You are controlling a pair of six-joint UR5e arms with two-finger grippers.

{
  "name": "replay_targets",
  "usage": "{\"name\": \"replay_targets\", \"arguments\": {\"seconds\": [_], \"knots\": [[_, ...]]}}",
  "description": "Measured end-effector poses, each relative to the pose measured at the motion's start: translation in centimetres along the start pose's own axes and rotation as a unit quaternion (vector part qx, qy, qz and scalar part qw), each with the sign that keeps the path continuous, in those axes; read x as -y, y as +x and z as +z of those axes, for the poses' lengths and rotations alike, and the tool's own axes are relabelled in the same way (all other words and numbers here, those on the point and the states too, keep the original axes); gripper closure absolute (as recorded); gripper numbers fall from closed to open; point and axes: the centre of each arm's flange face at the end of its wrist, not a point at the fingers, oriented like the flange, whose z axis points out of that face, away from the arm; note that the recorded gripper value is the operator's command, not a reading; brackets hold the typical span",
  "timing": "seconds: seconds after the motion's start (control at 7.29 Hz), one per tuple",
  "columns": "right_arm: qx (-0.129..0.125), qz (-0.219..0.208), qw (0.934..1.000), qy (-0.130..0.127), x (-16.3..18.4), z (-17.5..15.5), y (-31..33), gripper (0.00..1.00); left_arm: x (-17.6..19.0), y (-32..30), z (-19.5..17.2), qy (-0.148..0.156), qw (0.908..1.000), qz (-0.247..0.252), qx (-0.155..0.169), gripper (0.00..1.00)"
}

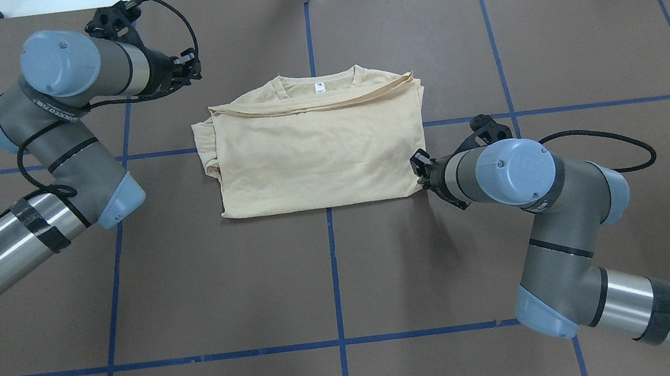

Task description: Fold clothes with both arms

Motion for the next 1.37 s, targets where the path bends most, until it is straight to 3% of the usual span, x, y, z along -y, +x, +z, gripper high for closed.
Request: {"name": "replay_targets", "arguments": {"seconds": [0.27,0.55,0.82,0.96,1.1,1.24,1.37], "knots": [[0.0,-0.001,1.0,-0.009,0.0,-1.5,0.7,1.0,0.0,0.1,0.0,0.0,1.0,0.0,-0.001,0.69],[-0.006,-0.005,0.999,-0.043,-2.5,-5.6,3.6,1.0,-0.1,0.8,-0.7,-0.001,1.0,0.001,-0.009,0.69],[-0.03,-0.029,0.9934,-0.107,-8.2,-9.8,8.2,1.0,-0.2,1.8,-1.8,-0.001,0.9998,0.001,-0.021,0.69],[-0.054,-0.047,0.985,-0.157,-10.9,-12.0,10.7,0.95,-0.4,2.3,-2.3,-0.002,0.9996,0.001,-0.027,0.69],[-0.079,-0.06,0.973,-0.209,-13.1,-13.9,12.3,0.01,-0.8,2.5,-2.8,-0.012,0.9994,0.001,-0.033,0.69],[-0.099,-0.069,0.9611,-0.248,-14.9,-15.2,13.5,0.0,-1.4,2.3,-3.6,-0.032,0.9987,-0.001,-0.041,0.68],[-0.109,-0.075,0.9544,-0.268,-15.8,-16.0,14.1,0.0,-2.2,1.9,-4.7,-0.05,0.9975,-0.006,-0.049,0.68]]}}
